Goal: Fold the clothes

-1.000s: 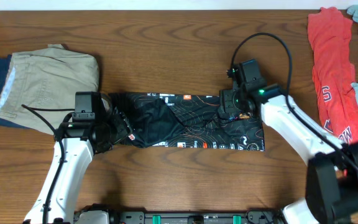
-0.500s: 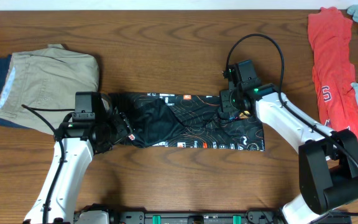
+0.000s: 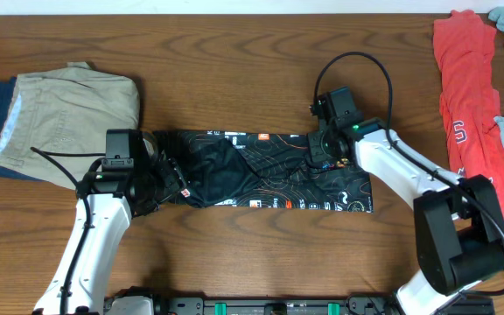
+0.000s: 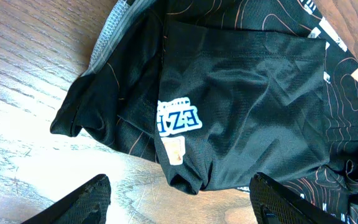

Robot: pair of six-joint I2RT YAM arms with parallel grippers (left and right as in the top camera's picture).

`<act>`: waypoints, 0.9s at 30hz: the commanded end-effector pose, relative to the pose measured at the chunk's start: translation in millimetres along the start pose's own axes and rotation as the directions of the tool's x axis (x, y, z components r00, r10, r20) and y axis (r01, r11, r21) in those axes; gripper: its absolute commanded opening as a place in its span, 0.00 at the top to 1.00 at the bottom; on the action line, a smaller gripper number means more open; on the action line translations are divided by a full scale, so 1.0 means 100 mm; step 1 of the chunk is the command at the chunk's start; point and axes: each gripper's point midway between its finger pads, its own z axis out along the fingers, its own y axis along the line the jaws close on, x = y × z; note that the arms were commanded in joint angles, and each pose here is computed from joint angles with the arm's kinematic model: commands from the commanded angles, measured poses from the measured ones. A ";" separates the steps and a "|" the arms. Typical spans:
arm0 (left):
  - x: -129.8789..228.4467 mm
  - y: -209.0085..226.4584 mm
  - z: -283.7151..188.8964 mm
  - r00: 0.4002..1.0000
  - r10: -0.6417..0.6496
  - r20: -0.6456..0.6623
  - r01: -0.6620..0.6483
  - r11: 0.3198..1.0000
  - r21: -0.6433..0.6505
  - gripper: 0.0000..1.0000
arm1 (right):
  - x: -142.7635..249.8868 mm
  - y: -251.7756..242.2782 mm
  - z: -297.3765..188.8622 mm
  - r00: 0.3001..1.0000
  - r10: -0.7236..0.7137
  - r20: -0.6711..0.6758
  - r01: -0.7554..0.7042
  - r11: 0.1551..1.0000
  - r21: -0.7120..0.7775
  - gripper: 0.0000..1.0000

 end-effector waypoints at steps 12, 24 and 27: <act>0.05 0.07 0.04 1.000 0.001 -0.017 -0.002 1.000 -0.021 0.27 | -0.55 0.35 -0.13 0.978 -0.015 0.210 0.049 0.987 -0.156 0.81; 0.05 0.07 0.04 1.000 0.001 -0.018 -0.001 1.000 -0.022 0.27 | -0.39 0.27 -0.20 0.989 -0.011 0.147 0.030 0.991 -0.129 0.58; 0.05 0.07 0.04 1.000 0.001 -0.018 -0.001 1.000 -0.022 0.27 | -0.40 0.18 -0.37 0.986 -0.009 0.165 0.022 0.997 -0.078 0.54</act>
